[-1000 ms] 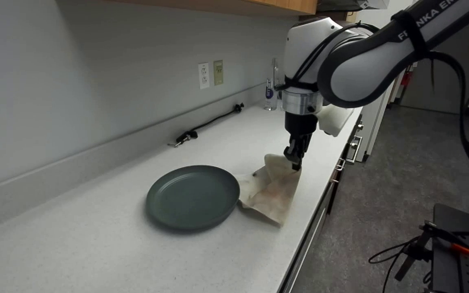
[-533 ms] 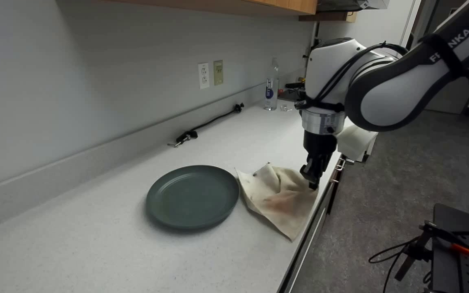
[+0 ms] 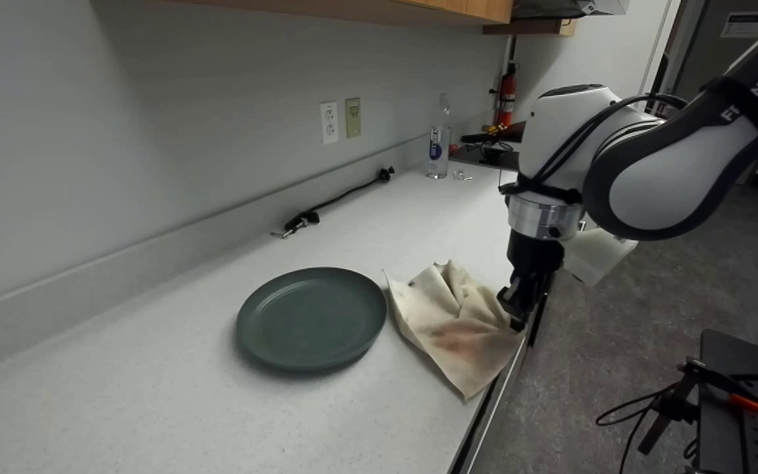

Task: Unfold the towel

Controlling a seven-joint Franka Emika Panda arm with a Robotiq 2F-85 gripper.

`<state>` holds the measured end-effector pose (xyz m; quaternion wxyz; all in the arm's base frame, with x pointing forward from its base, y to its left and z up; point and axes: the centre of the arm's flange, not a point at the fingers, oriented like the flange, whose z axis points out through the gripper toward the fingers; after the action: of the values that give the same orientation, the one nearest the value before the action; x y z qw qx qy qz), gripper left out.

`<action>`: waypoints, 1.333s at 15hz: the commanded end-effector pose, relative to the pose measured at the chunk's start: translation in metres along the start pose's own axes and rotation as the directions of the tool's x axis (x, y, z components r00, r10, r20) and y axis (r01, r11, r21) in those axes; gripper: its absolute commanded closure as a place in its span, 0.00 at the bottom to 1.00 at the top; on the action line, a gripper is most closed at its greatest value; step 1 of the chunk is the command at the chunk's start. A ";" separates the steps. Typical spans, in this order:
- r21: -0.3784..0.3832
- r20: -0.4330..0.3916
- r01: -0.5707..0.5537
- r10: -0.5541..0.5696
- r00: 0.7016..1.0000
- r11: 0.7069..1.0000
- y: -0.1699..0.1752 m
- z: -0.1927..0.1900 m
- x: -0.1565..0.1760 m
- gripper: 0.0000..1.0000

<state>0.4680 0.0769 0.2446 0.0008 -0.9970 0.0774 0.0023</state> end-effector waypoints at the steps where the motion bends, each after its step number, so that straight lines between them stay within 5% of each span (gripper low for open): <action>1: 0.033 -0.026 -0.001 0.002 1.000 0.999 0.002 -0.006 -0.016 0.65; 10: 0.130 -0.039 0.230 -0.227 0.973 0.964 -0.002 -0.008 -0.024 0.01; 17: 0.036 0.009 0.296 -0.296 0.955 0.955 0.006 -0.004 -0.029 0.00; 18: 0.010 0.014 0.294 -0.295 0.956 0.956 -0.014 -0.060 -0.028 0.00; 20: -0.015 0.035 0.308 -0.307 0.951 0.951 -0.017 -0.077 -0.026 0.00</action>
<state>0.4491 0.0847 0.2550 0.0111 -0.9972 -0.0730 0.0144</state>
